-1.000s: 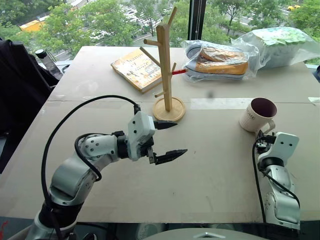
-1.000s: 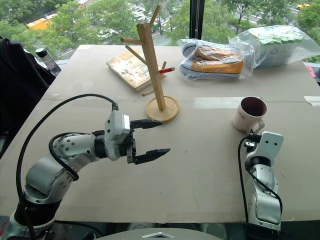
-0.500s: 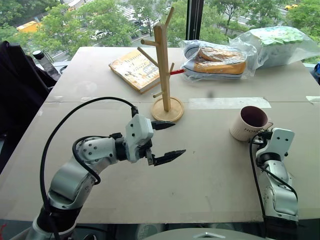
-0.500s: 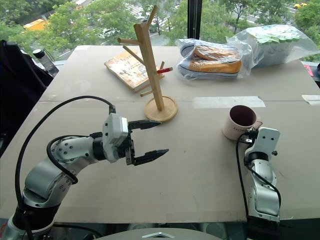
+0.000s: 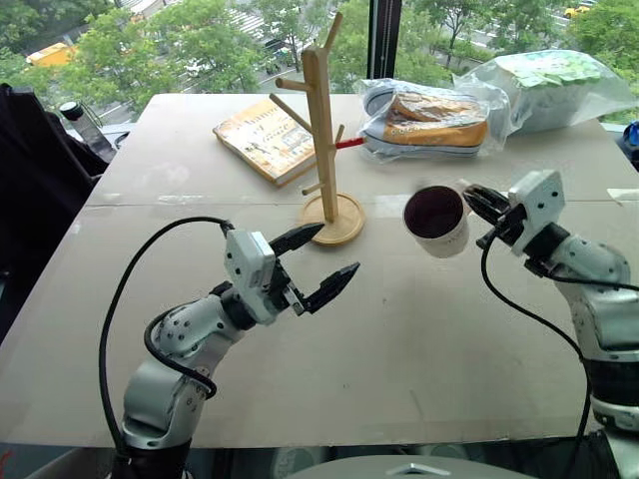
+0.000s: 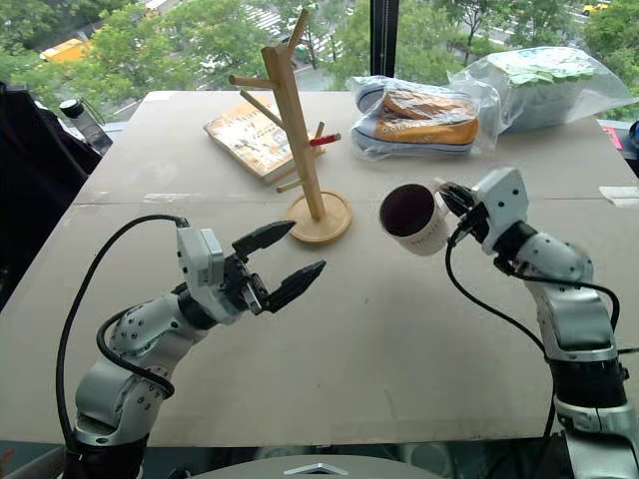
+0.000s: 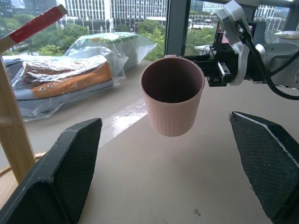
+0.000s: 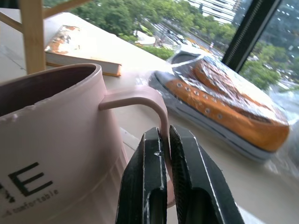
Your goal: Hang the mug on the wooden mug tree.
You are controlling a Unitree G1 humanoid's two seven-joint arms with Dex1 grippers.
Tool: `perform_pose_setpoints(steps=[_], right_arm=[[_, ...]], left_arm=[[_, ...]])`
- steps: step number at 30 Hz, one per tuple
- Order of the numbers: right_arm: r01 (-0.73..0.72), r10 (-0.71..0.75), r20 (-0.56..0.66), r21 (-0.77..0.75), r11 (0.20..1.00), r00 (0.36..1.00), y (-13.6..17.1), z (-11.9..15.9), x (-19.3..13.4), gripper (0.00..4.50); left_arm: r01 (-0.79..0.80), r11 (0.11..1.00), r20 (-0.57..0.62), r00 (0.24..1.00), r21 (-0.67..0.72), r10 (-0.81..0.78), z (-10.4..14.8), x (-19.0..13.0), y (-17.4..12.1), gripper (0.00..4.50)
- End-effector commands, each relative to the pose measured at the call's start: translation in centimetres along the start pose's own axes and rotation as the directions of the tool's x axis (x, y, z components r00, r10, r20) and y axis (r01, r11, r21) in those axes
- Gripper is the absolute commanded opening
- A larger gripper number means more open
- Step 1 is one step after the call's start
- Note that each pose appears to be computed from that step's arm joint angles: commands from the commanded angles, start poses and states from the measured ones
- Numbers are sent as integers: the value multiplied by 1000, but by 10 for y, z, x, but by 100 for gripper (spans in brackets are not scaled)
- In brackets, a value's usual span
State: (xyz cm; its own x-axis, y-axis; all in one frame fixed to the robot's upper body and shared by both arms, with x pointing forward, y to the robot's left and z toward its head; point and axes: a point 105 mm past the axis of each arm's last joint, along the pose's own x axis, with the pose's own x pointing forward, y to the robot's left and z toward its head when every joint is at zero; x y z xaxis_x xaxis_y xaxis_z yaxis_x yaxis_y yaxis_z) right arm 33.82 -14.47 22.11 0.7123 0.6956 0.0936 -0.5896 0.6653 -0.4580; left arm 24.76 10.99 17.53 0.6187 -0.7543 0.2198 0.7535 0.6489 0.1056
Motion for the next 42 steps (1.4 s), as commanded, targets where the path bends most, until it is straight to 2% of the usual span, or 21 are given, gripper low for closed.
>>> perform_pose_setpoints(steps=[1,8,18,28,41,42], right_arm=[[-111,114,72,-39,993,991,-2,23,19,7],[-224,237,153,-97,970,959,-8,53,53,7],[-334,362,217,-158,929,907,7,78,76,7],[-349,384,238,-176,920,892,12,85,81,7],[-288,322,304,-152,945,897,1,100,87,7],[-302,334,305,-146,942,892,3,101,86,31]], left_arm=[[-66,997,95,994,38,62,16,0,-1,450],[-200,976,178,967,83,183,27,-4,5,450],[-235,968,192,957,83,216,25,-6,0,450],[-233,968,186,959,94,213,22,-7,1,450],[-222,969,186,962,109,199,23,-6,2,450],[-221,969,186,962,109,198,23,-6,2,450]])
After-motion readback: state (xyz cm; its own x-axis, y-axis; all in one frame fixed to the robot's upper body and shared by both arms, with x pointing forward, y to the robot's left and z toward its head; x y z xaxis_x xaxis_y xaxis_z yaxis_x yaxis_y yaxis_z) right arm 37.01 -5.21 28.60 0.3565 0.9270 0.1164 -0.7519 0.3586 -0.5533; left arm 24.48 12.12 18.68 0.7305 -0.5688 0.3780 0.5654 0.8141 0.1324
